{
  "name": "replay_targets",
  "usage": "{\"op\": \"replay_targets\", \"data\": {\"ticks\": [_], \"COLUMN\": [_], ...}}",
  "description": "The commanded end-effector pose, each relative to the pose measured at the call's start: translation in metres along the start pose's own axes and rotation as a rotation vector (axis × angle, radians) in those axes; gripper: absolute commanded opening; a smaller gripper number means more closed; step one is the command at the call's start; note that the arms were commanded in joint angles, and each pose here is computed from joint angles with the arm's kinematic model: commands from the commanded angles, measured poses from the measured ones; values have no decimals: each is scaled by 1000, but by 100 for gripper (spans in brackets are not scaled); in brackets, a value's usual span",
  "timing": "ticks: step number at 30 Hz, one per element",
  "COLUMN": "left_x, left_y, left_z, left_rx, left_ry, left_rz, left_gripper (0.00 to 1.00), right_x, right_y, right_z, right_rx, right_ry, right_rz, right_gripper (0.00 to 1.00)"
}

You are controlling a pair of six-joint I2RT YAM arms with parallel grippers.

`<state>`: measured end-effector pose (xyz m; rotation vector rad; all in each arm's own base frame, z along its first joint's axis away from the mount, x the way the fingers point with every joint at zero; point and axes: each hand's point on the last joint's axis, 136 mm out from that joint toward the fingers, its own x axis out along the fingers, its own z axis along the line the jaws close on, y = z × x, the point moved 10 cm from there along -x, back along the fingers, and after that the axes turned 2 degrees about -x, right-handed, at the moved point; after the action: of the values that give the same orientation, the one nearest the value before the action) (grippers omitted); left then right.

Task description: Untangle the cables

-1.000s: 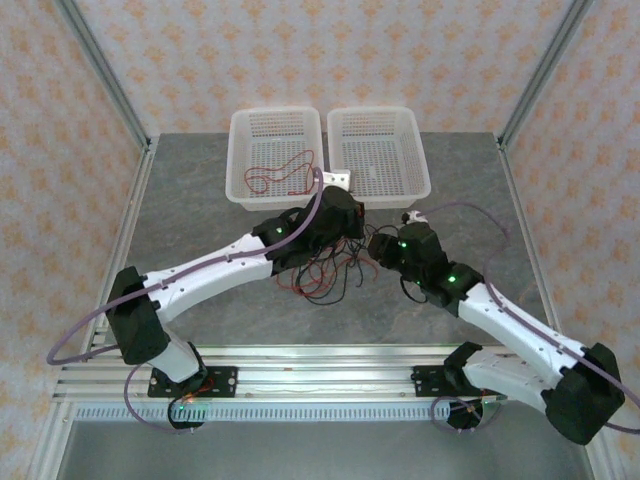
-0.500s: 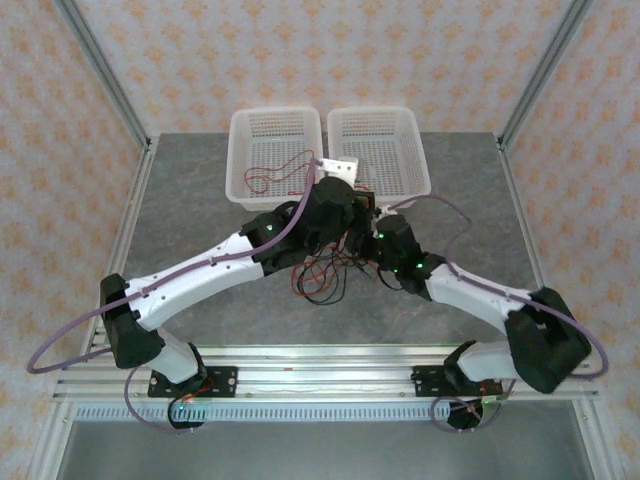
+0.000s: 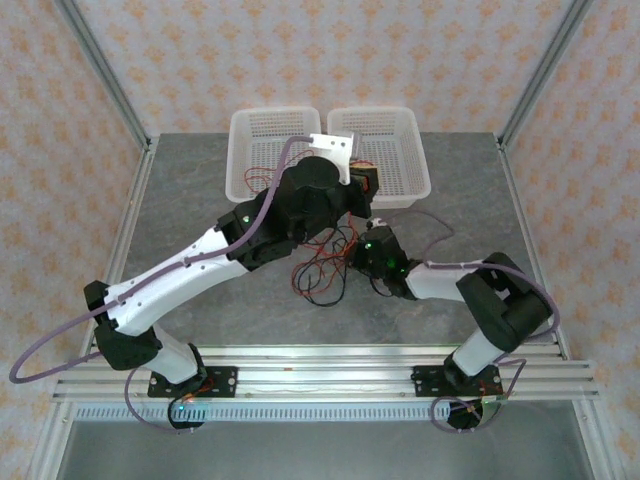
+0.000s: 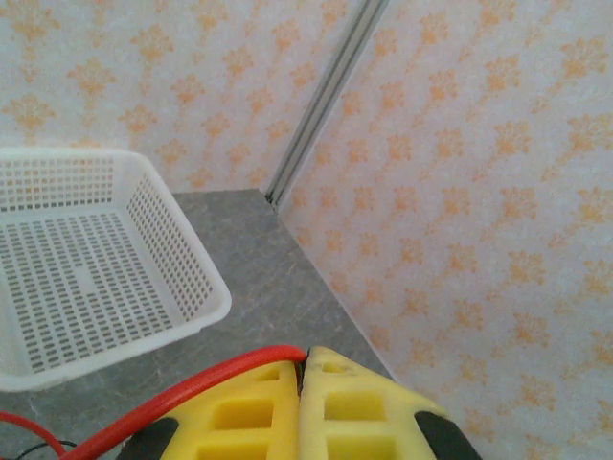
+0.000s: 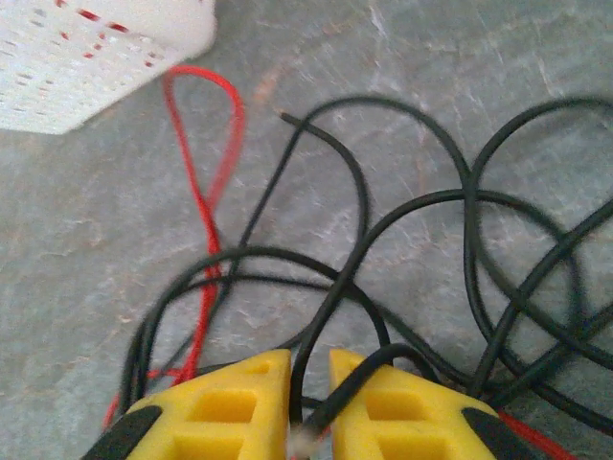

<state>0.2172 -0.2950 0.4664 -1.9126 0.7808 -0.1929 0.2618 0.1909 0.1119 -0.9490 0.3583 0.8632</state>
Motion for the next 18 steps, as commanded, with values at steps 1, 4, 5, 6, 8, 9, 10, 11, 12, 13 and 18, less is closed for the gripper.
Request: {"op": "replay_targets", "data": {"ticks": [1,4,5,6,8,9,10,11,12,13,18], "left_x": [-22,-26,-26,-27,-27,-26,-25,-25,-24,-23,-20], "left_y": [-21,-27,-28,-28,-27,-26,-24,-23,-21,-20,-17], "left_z": [-6,-6,-6,-5,-2,-2,0,1,1,2,3], "left_rx": [17,29,33,37,45,48,49,50,50,50,55], "left_ry": [16,2,-9,-18,-42,-50,-58,-62,-65,-68,-84], "left_rz": [-51,-62,-68,-69,-70,-69,-66,-65,-62,-60,-60], "left_gripper": [0,0,0,0,0,0,0,0,0,0,0], "right_x": [7,8,6,3,-9,-16,-25,-35,-44,-55,-108], "right_y": [11,22,24,26,26,25,21,18,13,8,-13], "right_z": [-11,-22,-24,-26,-26,-25,-23,-20,-16,-11,14], "right_rx": [30,44,46,44,19,0,-29,-67,-102,-140,-296], "right_ry": [26,55,55,55,54,54,54,53,46,35,-65], "right_rz": [-3,18,19,21,11,1,-18,-36,-53,-72,-157], "right_gripper": [15,13,13,14,16,17,19,22,25,29,46]}}
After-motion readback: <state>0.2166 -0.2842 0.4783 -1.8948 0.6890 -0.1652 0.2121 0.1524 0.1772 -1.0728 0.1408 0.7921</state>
